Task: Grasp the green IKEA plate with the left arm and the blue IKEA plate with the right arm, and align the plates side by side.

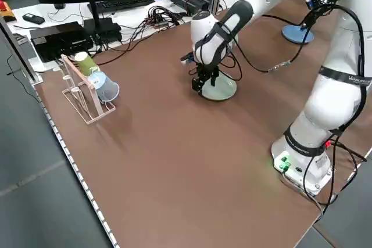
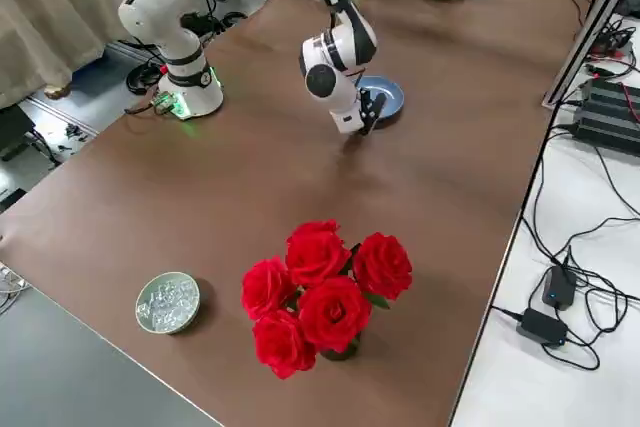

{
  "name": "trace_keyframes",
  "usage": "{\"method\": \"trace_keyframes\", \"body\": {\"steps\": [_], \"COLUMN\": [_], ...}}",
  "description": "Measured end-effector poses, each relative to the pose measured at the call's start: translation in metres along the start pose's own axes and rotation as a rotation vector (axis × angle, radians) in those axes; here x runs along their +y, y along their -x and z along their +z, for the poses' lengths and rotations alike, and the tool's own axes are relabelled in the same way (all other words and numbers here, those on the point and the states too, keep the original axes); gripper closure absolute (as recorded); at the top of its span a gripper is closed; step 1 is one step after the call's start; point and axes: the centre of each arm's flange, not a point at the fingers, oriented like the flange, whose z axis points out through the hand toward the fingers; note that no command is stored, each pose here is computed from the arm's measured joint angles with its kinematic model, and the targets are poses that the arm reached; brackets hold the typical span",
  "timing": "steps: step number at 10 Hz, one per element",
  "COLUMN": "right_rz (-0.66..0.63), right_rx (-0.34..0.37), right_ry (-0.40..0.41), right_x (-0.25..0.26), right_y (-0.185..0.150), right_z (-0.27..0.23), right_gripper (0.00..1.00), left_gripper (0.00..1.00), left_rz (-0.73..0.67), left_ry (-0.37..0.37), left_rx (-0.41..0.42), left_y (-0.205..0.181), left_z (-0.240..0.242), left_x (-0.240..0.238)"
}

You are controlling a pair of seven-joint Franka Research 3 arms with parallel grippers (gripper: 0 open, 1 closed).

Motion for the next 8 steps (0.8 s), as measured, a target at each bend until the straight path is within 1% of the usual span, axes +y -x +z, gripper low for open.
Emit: {"method": "trace_keyframes", "body": {"steps": [2,5,8], "right_rz": [0.008,0.037,0.063], "right_rx": [0.023,0.056,0.069], "right_ry": [0.0,-0.007,-0.017], "right_x": [-0.024,-0.057,-0.066], "right_y": [0.008,0.025,0.031], "right_z": [0.017,0.043,0.05], "right_gripper": [0.73,0.73,0.73], "left_gripper": [0.08,0.08,0.08], "left_rz": [-0.001,-0.026,-0.046], "left_ry": [-0.003,0.007,0.016], "left_rx": [0.021,0.033,0.038], "left_y": [-0.008,-0.021,-0.029], "left_z": [0.003,0.008,0.009], "left_x": [0.006,0.032,0.05]}}
